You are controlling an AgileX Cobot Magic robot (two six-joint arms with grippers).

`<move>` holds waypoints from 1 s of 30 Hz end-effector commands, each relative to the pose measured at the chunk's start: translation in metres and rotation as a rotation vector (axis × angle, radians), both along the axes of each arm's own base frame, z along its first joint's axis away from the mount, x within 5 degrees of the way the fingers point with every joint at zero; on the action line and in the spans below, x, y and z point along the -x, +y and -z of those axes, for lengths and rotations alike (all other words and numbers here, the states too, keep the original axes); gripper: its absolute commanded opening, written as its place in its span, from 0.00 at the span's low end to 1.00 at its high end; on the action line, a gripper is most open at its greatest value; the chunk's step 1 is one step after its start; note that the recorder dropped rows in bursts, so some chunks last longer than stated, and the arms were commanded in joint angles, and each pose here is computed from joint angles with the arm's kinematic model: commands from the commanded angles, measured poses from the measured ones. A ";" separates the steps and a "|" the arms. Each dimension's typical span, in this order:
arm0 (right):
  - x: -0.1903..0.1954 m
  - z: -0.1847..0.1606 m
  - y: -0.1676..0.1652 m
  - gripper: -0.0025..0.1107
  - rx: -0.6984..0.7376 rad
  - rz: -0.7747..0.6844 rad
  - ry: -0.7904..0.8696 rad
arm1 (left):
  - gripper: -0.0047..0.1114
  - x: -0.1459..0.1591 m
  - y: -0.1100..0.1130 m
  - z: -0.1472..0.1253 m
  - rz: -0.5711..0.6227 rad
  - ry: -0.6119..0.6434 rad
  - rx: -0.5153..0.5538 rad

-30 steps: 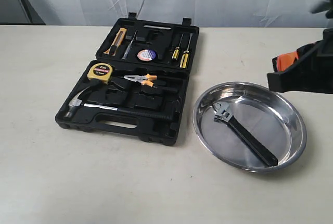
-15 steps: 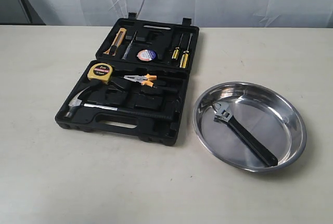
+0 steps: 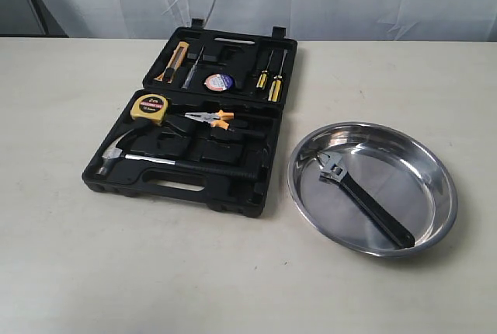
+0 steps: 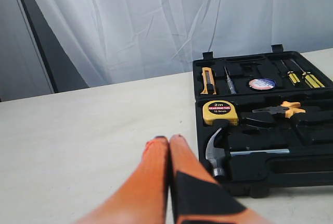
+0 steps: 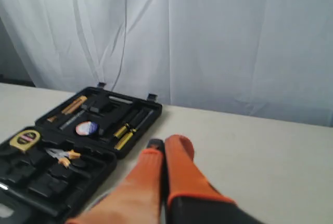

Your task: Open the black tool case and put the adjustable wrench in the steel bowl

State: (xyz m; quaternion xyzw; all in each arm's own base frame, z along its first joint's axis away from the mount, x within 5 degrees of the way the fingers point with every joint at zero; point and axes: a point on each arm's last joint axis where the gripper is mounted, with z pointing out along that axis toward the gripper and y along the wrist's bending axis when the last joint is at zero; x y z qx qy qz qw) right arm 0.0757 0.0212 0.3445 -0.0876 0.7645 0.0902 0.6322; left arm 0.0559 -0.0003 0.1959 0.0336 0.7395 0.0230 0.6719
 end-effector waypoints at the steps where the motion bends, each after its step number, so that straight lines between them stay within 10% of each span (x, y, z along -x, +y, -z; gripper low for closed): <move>1: 0.010 0.032 -0.007 0.02 0.074 0.060 0.014 | 0.04 0.000 0.000 -0.001 0.001 -0.004 0.003; 30: 0.025 0.150 -0.022 0.02 0.117 0.259 0.062 | 0.04 0.000 0.000 -0.001 0.001 -0.004 0.003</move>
